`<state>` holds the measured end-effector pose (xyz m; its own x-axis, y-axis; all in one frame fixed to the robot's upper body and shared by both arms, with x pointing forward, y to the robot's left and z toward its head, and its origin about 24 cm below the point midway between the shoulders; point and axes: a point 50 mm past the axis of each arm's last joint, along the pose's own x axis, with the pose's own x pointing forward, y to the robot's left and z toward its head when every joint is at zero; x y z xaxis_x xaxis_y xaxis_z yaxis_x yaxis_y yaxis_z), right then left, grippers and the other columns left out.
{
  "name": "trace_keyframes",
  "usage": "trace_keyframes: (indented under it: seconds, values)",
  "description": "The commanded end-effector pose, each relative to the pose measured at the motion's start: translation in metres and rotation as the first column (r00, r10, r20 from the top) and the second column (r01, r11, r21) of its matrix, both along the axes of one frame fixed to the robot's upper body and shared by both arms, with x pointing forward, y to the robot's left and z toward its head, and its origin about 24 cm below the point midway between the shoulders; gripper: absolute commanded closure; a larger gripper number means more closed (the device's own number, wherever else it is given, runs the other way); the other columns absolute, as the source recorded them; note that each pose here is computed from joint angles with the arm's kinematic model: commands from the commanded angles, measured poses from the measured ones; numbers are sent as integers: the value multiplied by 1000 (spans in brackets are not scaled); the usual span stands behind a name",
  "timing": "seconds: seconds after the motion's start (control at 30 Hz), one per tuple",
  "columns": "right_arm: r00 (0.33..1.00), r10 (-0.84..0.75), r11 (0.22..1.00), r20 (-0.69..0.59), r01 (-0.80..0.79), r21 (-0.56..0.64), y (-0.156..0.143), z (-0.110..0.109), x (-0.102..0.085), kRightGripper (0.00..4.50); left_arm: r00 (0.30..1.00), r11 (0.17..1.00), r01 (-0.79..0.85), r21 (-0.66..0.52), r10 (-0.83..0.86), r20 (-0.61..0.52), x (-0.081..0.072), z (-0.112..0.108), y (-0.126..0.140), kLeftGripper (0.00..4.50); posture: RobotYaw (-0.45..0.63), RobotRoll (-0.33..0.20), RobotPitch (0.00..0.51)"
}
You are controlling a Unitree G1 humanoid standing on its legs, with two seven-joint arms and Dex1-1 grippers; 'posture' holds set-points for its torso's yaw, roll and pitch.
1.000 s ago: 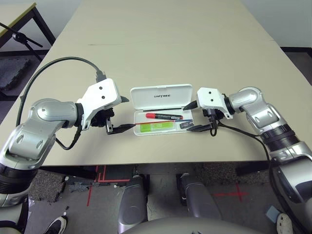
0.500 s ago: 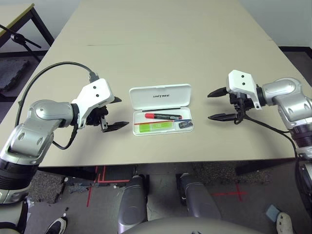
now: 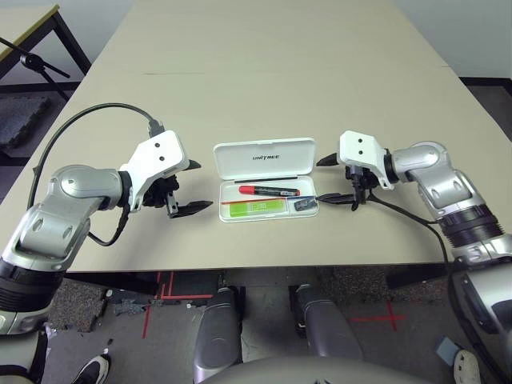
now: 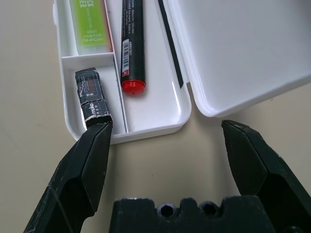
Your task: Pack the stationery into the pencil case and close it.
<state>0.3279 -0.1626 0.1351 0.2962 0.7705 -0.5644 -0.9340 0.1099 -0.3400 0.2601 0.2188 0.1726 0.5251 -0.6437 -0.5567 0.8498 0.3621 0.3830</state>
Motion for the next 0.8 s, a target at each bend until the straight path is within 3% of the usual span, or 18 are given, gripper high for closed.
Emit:
trace_keyframes:
  seconds: [0.03, 0.37, 0.67, 0.8]
  values:
    - [1000, 7, 1000, -20, -8, -17, 4, -8, -2, 9, 1000, 1000, -5, 12, 5, -6, -2, -2, 0, 0, 12, 0, 142]
    - [996, -63, 997, -59, 65, 35, -30, 16, -2, 9, 999, 998, -54, 11, 54, -7, 4, -6, 12, 0, -2, 0, 144]
    - [989, -75, 992, -129, 87, 92, -62, 31, -20, 9, 987, 991, -131, 6, 130, 96, 24, -8, 25, 0, -21, 0, 142]
    - [984, -88, 990, -154, 104, 95, -71, 34, -27, 0, 978, 987, -163, -5, 162, 132, 34, -9, 29, 1024, -29, 0, 141]
